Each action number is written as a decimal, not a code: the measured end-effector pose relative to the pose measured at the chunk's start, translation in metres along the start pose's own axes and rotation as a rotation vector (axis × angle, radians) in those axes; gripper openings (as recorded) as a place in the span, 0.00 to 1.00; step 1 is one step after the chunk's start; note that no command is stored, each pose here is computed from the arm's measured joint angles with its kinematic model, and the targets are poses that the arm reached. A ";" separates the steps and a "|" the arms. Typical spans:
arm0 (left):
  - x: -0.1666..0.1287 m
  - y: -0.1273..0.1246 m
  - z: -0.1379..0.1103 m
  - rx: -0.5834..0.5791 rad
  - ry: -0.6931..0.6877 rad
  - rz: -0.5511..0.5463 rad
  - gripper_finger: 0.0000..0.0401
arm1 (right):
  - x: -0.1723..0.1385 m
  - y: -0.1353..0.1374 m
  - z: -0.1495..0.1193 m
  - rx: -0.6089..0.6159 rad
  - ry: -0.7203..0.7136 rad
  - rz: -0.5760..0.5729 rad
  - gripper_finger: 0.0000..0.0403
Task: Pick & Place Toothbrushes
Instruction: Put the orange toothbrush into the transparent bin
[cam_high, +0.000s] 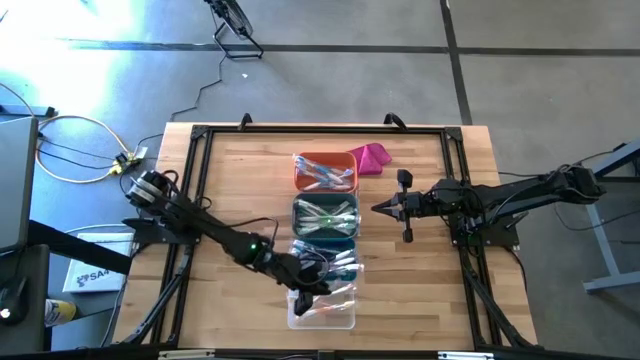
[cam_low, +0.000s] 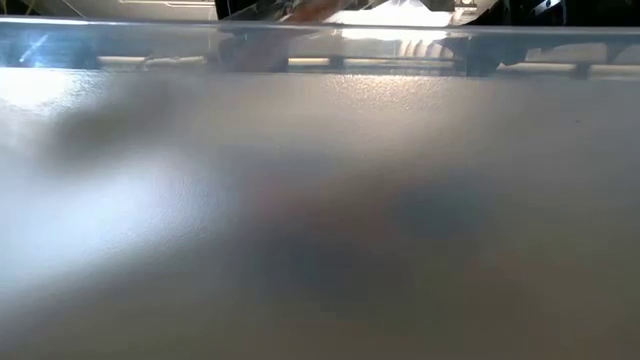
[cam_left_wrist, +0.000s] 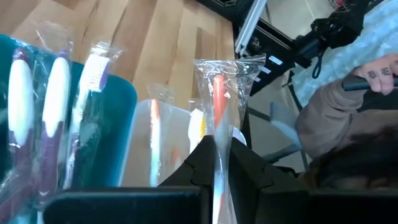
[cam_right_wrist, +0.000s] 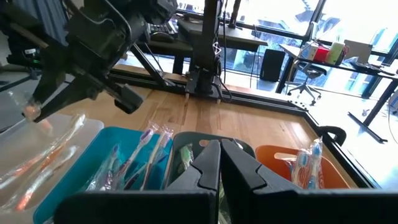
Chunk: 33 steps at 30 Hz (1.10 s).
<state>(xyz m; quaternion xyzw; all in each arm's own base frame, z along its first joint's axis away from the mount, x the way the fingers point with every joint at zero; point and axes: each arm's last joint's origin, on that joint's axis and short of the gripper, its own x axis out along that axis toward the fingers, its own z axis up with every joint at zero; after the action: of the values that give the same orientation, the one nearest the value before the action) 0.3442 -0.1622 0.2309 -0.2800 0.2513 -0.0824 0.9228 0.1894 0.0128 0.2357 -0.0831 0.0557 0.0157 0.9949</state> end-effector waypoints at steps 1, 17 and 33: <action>0.001 0.000 -0.001 0.000 0.004 -0.001 0.05 | 0.000 0.000 0.000 0.000 0.000 0.000 0.01; 0.009 0.006 -0.008 -0.050 0.039 0.009 0.05 | 0.000 0.000 0.000 0.000 0.000 0.000 0.01; 0.009 0.007 -0.007 -0.051 0.030 0.018 0.34 | 0.000 0.000 0.000 0.000 0.000 0.000 0.01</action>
<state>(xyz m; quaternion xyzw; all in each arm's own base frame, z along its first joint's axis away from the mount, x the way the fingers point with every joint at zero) 0.3487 -0.1630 0.2181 -0.3000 0.2696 -0.0720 0.9122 0.1894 0.0128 0.2357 -0.0829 0.0557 0.0157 0.9949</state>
